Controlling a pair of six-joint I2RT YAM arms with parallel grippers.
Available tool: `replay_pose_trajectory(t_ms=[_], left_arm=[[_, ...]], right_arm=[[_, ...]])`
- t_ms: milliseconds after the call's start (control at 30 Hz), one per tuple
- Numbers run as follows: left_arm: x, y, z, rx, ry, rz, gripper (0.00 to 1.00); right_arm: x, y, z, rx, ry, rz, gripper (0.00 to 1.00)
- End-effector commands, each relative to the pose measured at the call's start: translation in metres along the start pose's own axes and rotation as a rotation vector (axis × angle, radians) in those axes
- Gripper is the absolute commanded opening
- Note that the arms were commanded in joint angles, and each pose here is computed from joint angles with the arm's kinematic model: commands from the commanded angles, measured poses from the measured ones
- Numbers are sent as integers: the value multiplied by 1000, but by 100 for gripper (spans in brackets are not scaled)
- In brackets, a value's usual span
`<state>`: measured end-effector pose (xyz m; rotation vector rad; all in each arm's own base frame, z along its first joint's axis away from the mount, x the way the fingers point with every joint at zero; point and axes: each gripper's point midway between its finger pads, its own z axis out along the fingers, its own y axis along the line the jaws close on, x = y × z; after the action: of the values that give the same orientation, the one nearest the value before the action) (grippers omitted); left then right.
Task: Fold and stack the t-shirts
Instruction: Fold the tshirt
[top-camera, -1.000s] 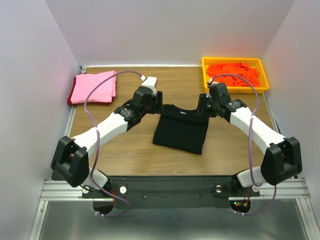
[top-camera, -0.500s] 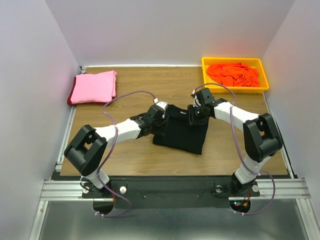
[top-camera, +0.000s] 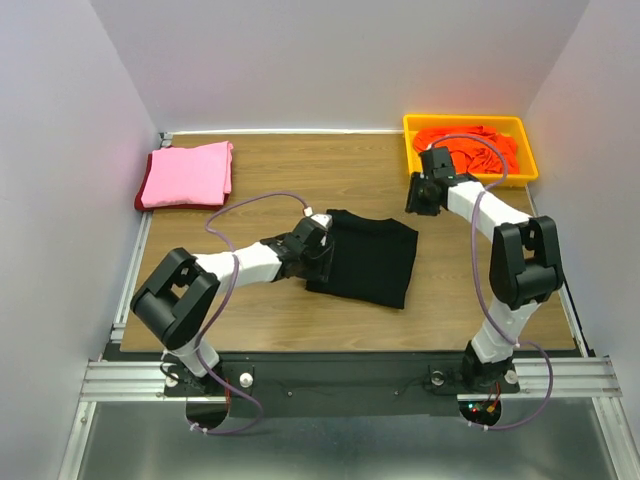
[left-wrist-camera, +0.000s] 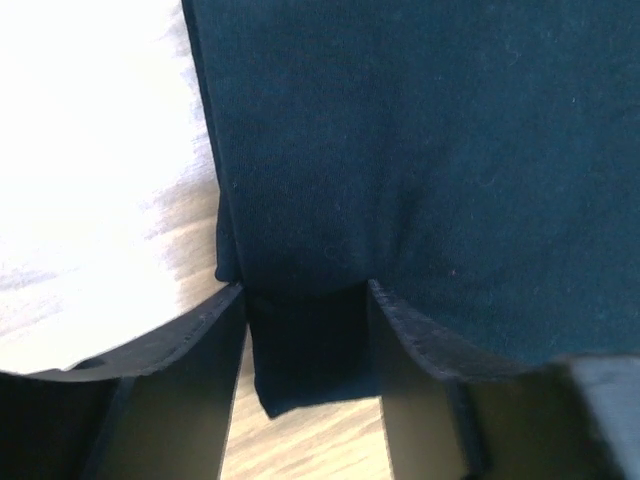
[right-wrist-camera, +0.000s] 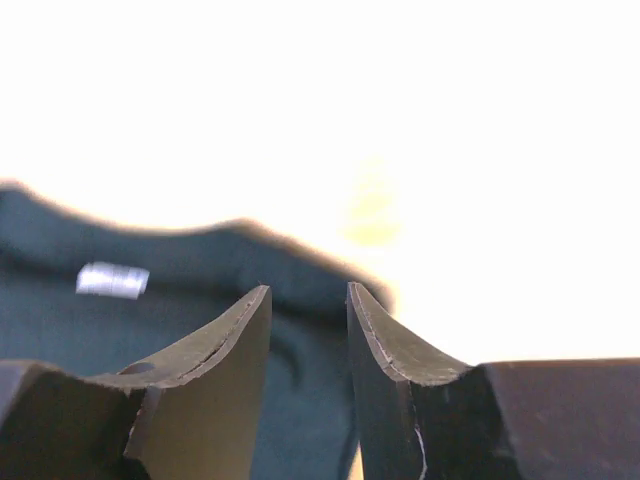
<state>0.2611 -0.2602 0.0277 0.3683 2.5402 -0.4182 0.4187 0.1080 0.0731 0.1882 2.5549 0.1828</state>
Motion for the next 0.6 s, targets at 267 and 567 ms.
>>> replay_pose_trajectory(t_ms=[267, 567], left_arm=[[-143, -27, -79, 67, -389, -17, 69], [-174, -41, -14, 283, -307, 66, 42]], right_arm=[[-10, 69, -65, -426, -80, 15, 39], [13, 76, -59, -603, -56, 52, 39]])
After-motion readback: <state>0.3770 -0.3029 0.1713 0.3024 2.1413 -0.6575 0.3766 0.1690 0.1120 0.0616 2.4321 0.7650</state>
